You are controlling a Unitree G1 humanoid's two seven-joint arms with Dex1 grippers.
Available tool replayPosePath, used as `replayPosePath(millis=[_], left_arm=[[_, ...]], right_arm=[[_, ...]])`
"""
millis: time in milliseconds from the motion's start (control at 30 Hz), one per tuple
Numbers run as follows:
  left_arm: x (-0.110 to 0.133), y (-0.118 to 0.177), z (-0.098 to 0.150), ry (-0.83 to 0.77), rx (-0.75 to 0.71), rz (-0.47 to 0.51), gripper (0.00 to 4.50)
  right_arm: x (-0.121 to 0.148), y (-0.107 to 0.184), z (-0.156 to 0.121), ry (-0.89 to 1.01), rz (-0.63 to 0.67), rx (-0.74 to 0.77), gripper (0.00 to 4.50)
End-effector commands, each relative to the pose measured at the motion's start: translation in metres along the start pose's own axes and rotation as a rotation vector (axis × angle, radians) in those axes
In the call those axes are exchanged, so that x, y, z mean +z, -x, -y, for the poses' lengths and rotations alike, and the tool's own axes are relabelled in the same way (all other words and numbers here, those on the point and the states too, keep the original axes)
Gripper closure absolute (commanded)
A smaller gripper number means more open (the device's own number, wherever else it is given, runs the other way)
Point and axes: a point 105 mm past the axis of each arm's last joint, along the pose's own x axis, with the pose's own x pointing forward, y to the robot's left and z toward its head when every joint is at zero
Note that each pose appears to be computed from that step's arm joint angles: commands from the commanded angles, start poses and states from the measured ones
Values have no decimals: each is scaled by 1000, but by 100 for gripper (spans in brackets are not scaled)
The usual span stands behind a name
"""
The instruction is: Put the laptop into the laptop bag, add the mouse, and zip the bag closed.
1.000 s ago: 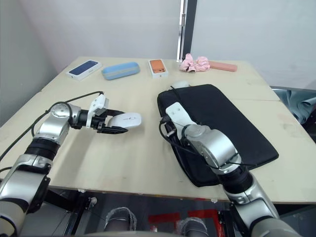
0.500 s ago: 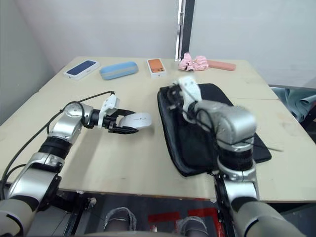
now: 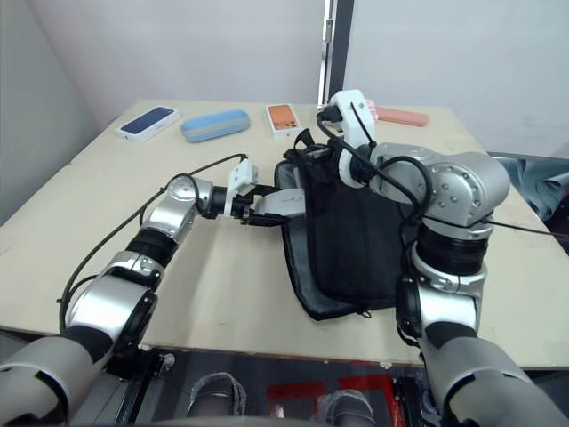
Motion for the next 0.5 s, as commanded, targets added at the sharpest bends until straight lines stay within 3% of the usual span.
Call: replayPosePath(millis=[33, 500], left_arm=[[16, -19, -7, -66, 31, 22, 165], [16, -61, 2, -48, 58, 56, 165]], right_arm=[[10, 7, -1, 17, 47, -13, 445], [25, 16, -1, 21, 88, -13, 445]])
